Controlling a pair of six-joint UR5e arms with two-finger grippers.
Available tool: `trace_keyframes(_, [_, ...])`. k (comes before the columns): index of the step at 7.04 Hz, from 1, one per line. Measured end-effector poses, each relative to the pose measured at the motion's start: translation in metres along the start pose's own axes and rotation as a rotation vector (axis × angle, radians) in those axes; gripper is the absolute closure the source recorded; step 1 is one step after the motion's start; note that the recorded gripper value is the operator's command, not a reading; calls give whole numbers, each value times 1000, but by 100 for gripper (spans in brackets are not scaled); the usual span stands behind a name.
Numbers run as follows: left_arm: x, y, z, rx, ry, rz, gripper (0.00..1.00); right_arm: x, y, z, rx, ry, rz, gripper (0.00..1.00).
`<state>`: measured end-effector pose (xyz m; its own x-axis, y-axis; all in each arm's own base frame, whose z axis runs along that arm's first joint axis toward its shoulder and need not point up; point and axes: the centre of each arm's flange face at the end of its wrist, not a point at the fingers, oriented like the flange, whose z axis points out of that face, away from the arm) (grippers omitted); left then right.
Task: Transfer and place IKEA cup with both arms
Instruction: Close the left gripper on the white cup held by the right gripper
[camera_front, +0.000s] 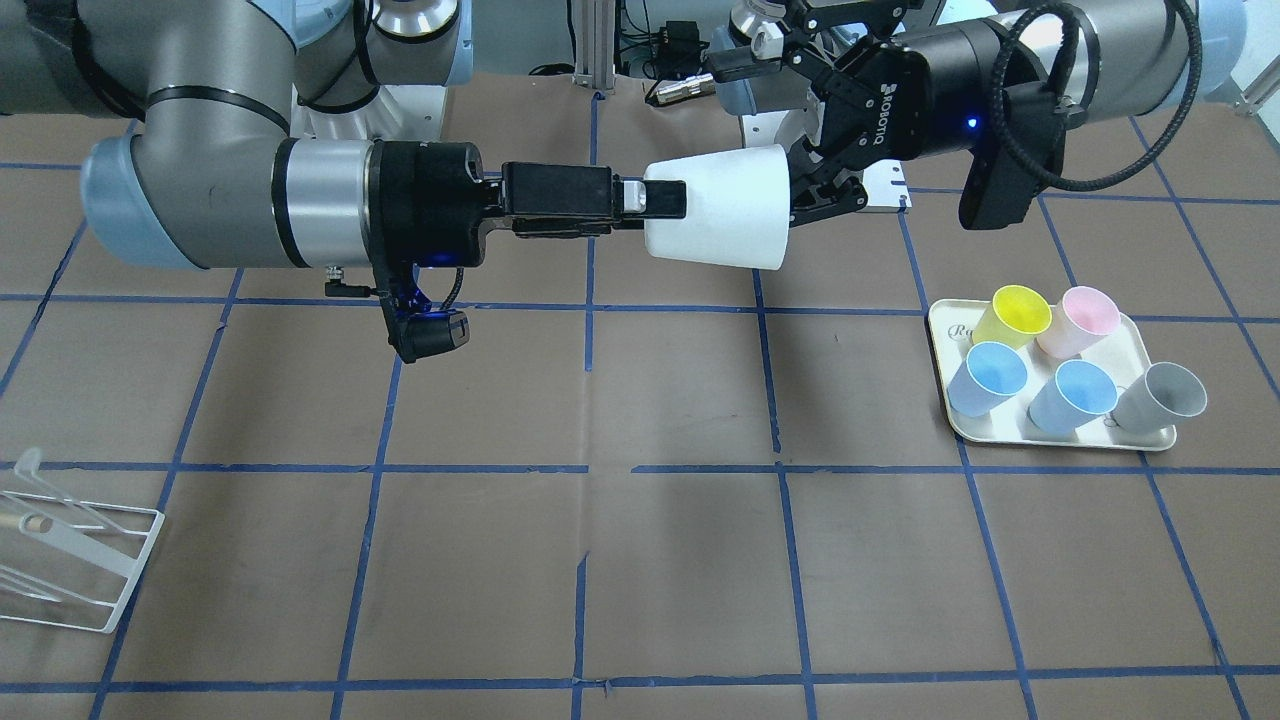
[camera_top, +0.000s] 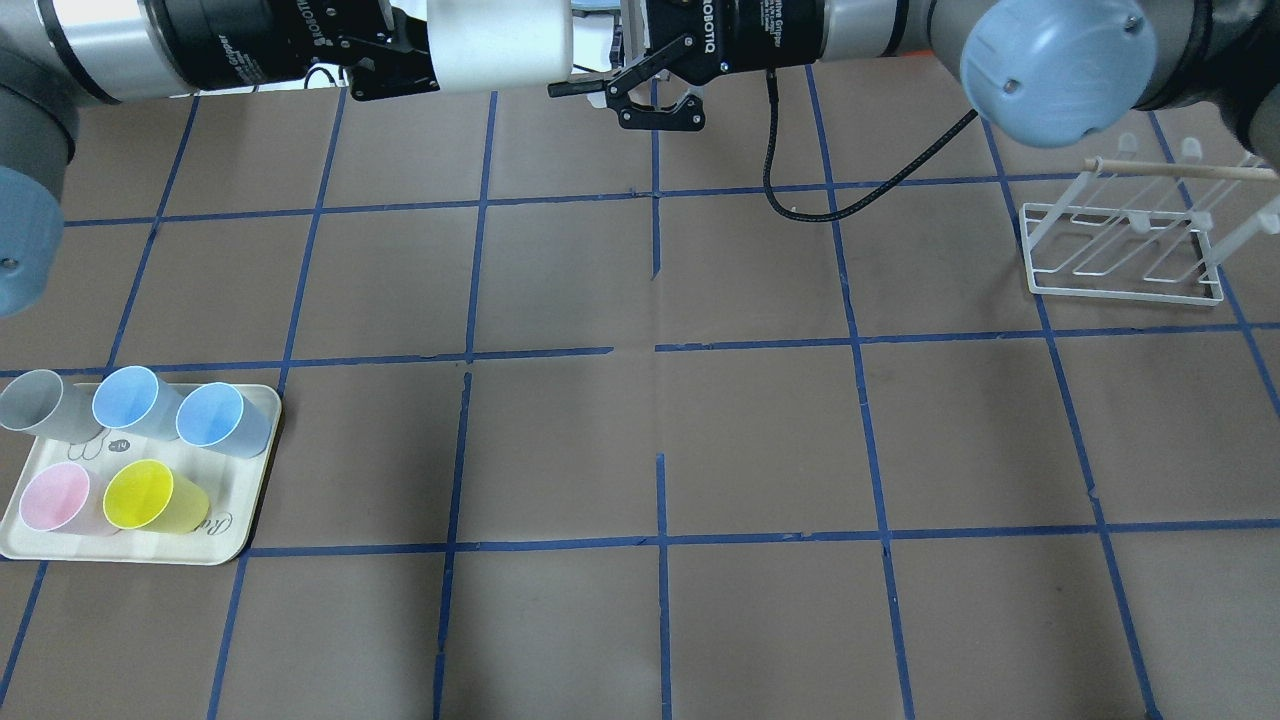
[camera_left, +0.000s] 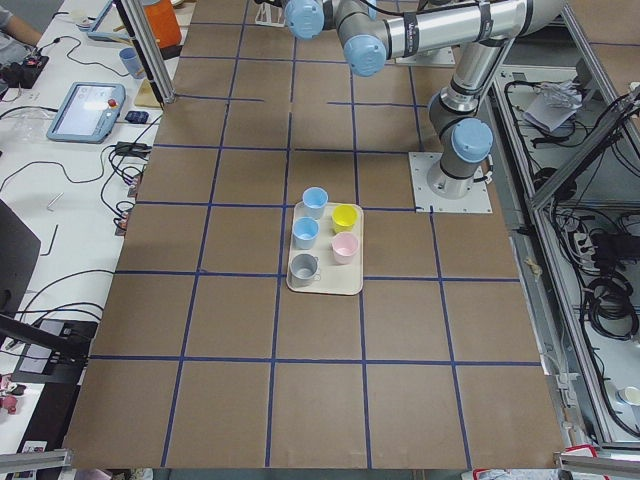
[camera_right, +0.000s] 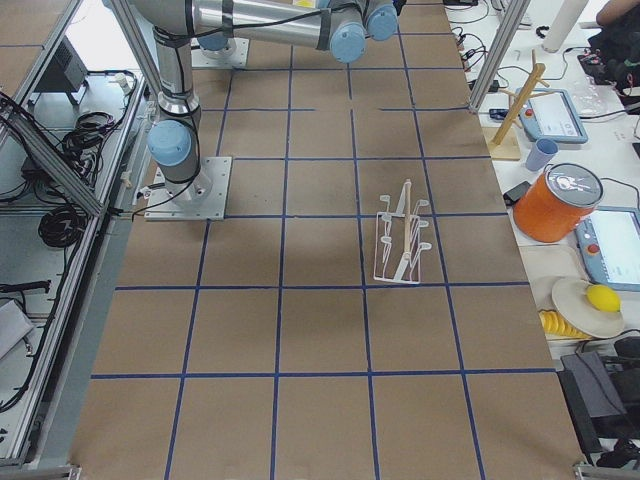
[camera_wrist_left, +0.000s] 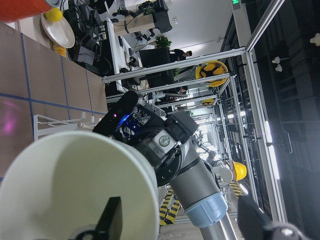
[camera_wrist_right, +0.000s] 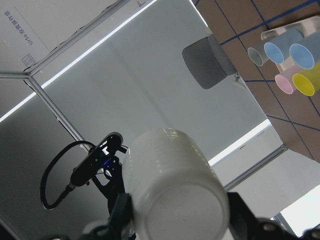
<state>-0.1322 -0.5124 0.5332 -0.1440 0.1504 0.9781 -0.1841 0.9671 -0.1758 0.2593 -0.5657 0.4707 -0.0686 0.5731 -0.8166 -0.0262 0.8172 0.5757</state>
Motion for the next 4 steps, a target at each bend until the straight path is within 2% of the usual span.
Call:
trace_keyframes(2, [0,-3,0,-1,-9,0,37,1,0,0,0,0,2,63])
trace_keyframes(3, [-1,-4,0,-1,-11,1,49,1,0,0,0,1,3,63])
trace_keyframes(4, [-1,-4,0,0,-13,6,79,1,0,0,0,1,7,63])
